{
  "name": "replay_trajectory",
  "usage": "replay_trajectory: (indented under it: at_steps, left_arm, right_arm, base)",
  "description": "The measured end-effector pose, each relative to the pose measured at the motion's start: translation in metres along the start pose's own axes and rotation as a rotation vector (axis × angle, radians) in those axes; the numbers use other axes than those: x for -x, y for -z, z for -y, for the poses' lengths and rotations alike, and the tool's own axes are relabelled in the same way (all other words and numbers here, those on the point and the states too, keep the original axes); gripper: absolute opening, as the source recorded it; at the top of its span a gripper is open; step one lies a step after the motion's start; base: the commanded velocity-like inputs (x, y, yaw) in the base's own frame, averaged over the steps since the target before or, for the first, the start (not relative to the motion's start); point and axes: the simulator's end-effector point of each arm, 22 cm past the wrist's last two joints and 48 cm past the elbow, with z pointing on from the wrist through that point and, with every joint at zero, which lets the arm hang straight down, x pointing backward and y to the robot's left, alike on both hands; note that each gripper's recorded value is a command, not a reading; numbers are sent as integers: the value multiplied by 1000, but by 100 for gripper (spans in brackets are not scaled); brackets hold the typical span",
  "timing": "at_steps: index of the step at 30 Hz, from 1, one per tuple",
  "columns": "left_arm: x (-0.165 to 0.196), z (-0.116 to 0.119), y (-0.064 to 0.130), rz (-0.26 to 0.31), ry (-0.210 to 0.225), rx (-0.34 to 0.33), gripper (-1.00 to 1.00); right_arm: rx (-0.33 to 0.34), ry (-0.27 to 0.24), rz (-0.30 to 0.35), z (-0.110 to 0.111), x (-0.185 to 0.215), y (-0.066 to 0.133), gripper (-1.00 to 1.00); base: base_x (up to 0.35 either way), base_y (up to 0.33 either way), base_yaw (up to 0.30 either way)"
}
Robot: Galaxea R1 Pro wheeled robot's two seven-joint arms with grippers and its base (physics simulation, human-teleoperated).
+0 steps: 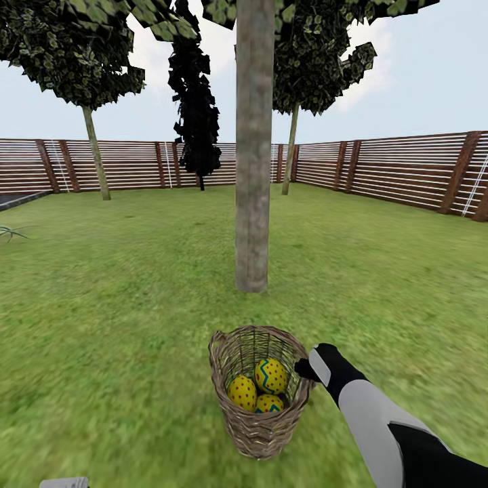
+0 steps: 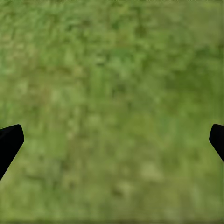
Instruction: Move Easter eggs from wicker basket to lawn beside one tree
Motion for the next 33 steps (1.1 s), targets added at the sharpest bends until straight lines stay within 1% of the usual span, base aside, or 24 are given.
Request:
replay_trajectory:
  at_steps: [23, 26, 31, 32, 33]
  left_arm:
    - [0, 0, 0, 1, 0, 0, 100]
    - [-4, 1, -1, -11, -3, -1, 100]
    - [-4, 1, -1, -11, -3, -1, 100]
    - [-4, 1, -1, -11, -3, -1, 100]
    - [-4, 1, -1, -11, -3, -1, 100]
  right_arm:
    - [0, 2, -9, 0, -4, -1, 100]
    - [-4, 3, -22, 1, -9, -7, 100]
    - [-5, 3, -20, 1, -8, -7, 100]
    - [-5, 3, -20, 1, -8, -7, -100]
    - [-5, 3, -19, 1, -8, -7, -100]
  base:
    - [0, 0, 0]
    - [0, 0, 0]
    - [0, 0, 0]
    - [0, 0, 0]
    - [0, 0, 0]
